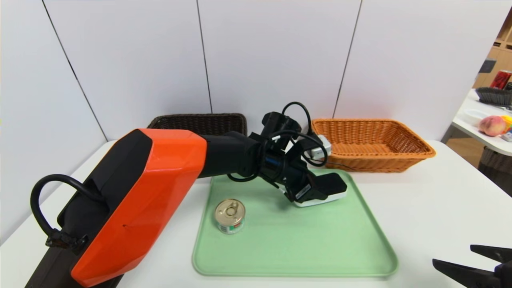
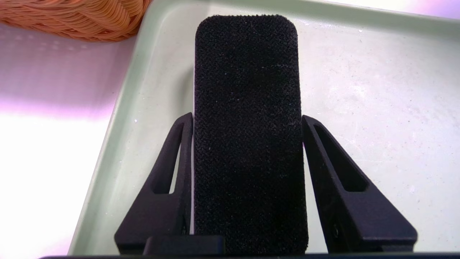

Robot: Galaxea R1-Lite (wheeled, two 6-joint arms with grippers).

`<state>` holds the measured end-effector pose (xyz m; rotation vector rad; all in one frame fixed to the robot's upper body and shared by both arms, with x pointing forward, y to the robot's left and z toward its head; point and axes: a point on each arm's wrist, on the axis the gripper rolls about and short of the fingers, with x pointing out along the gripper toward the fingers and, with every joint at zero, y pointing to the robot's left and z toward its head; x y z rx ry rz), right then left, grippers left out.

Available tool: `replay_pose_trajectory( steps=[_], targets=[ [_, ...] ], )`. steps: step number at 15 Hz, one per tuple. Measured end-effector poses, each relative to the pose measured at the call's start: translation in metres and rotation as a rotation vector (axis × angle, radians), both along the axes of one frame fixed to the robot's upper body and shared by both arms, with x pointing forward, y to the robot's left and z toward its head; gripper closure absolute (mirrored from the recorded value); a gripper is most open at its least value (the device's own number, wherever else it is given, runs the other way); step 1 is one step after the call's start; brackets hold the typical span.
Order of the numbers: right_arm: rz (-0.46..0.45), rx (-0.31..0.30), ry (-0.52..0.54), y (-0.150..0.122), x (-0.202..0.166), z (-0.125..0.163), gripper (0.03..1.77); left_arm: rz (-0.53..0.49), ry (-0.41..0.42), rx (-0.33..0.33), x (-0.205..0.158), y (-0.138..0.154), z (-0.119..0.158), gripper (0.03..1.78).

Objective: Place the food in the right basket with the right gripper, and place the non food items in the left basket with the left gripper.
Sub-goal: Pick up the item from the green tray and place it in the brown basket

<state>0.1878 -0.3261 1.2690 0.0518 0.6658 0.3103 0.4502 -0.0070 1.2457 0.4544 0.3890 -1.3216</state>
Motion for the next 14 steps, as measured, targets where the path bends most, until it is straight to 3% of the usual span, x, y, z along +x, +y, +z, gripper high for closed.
replay_pose_trajectory(
  steps=[7,14],
  targets=[
    [-0.002,0.001,-0.006,0.000,-0.001,0.001,0.09,0.000,-0.005,-0.005,-0.001,0.001,0.003,0.88],
    [0.001,0.001,-0.014,0.000,-0.001,0.002,0.09,0.040,-0.041,-0.039,0.005,0.020,0.030,0.88]
  ],
)
